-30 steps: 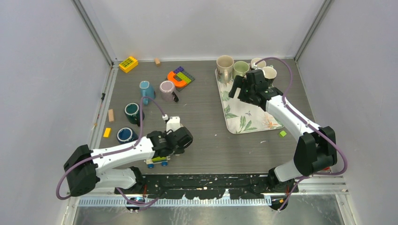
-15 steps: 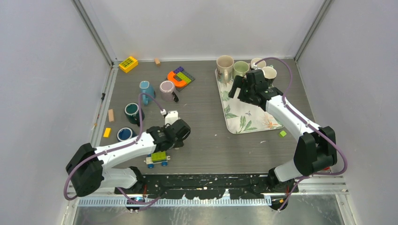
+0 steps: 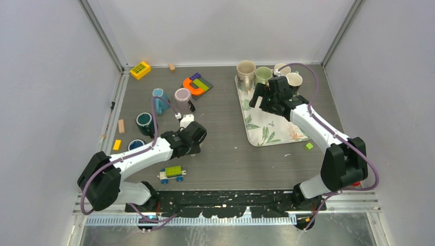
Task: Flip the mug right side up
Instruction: Turn over the cup at the center of the board.
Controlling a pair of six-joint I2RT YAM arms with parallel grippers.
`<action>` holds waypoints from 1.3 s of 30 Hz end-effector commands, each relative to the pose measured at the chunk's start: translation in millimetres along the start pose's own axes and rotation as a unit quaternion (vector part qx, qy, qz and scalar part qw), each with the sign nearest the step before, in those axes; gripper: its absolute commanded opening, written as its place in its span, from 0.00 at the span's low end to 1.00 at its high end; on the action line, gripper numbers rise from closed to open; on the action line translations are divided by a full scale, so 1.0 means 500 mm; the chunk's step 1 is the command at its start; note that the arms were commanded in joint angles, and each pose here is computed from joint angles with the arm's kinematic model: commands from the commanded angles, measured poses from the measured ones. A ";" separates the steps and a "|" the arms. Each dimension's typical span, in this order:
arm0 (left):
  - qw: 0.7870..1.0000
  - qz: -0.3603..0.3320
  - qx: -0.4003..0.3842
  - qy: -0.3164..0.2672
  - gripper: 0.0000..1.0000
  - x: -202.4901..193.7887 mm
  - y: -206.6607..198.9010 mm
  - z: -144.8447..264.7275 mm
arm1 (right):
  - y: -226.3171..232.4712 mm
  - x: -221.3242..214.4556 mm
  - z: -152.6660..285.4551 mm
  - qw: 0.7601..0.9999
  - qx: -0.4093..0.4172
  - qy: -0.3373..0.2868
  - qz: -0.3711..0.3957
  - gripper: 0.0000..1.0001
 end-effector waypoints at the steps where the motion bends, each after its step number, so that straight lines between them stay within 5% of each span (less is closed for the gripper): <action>1: 0.999 0.015 -0.013 -0.033 0.33 0.058 -0.014 -0.001 | 0.021 0.012 0.002 1.000 0.019 -0.009 0.000 1.00; 21: 0.999 0.020 -0.007 -0.031 0.41 0.077 0.016 -0.008 | 0.023 0.013 0.008 1.000 0.025 -0.010 -0.001 1.00; 39: 0.991 -0.006 0.010 -0.134 0.45 0.151 0.031 -0.003 | 0.026 0.012 0.012 0.999 0.029 -0.013 -0.003 1.00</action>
Point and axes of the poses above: each gripper's point midway between its finger pads, its own z axis back along the fingers, its own y axis along the line the jaws close on, x = y × z, the point moved 2 cm from there along z, back along the fingers, and after that the axes turned 6 degrees about -z, right-handed, at the moved point
